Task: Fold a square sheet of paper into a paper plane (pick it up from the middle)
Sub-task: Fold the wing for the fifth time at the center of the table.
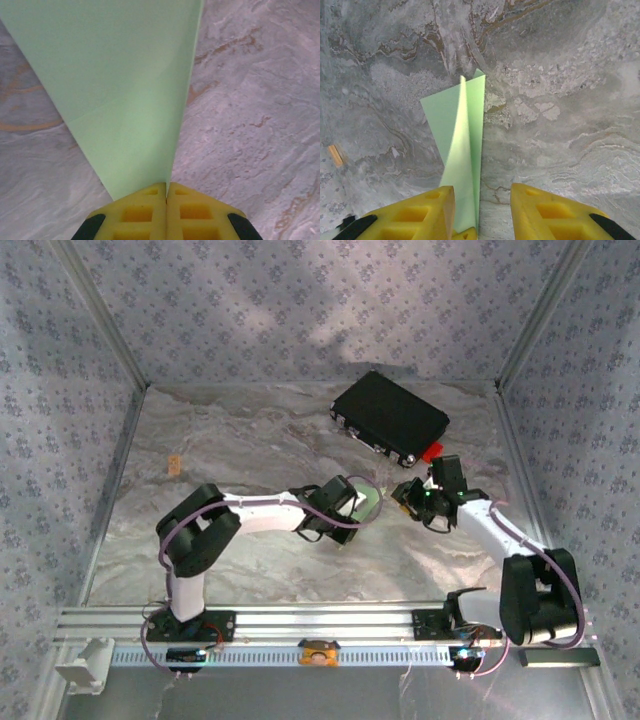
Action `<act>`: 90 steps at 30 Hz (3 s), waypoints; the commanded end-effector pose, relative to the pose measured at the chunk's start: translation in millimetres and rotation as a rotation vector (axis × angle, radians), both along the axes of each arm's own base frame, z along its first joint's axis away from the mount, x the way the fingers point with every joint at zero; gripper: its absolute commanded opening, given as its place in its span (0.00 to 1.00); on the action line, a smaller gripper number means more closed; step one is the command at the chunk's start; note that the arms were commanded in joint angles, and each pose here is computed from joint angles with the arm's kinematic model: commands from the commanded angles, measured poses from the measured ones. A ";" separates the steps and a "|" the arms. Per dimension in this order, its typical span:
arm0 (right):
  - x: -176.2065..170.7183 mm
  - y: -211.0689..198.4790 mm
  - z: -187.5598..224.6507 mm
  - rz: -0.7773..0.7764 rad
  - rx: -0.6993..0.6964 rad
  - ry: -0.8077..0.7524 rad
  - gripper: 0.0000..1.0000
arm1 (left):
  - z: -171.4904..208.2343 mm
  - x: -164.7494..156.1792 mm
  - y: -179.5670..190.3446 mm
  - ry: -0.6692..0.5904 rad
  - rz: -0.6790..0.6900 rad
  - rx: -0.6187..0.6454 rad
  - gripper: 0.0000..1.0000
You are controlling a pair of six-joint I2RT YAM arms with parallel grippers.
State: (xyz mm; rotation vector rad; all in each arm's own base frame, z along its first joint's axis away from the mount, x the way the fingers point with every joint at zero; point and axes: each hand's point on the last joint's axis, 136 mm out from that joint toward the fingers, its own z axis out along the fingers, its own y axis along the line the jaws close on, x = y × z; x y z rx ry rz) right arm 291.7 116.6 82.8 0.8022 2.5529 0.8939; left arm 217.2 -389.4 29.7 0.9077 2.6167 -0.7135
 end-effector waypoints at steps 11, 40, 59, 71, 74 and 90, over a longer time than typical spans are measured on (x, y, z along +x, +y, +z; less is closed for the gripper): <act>-0.5 19.4 0.7 0.113 0.006 -0.101 0.34 | -8.0 -2.5 -8.7 0.233 0.031 -0.185 0.00; 11.1 97.4 -21.7 0.442 0.137 -0.244 0.15 | -4.8 7.9 2.5 0.439 0.177 -0.424 0.00; 20.0 99.0 -32.1 0.448 0.175 -0.229 0.15 | -15.1 17.7 11.7 0.509 0.295 -0.450 0.00; 22.3 103.7 -35.6 0.464 0.197 -0.223 0.16 | -22.6 20.1 16.8 0.549 0.349 -0.457 0.00; 23.8 103.9 -37.4 0.461 0.200 -0.218 0.16 | -26.5 20.5 18.5 0.560 0.363 -0.447 0.00; 28.4 101.2 -44.7 0.453 0.208 -0.208 0.16 | -41.2 20.5 29.7 0.592 0.435 -0.392 0.00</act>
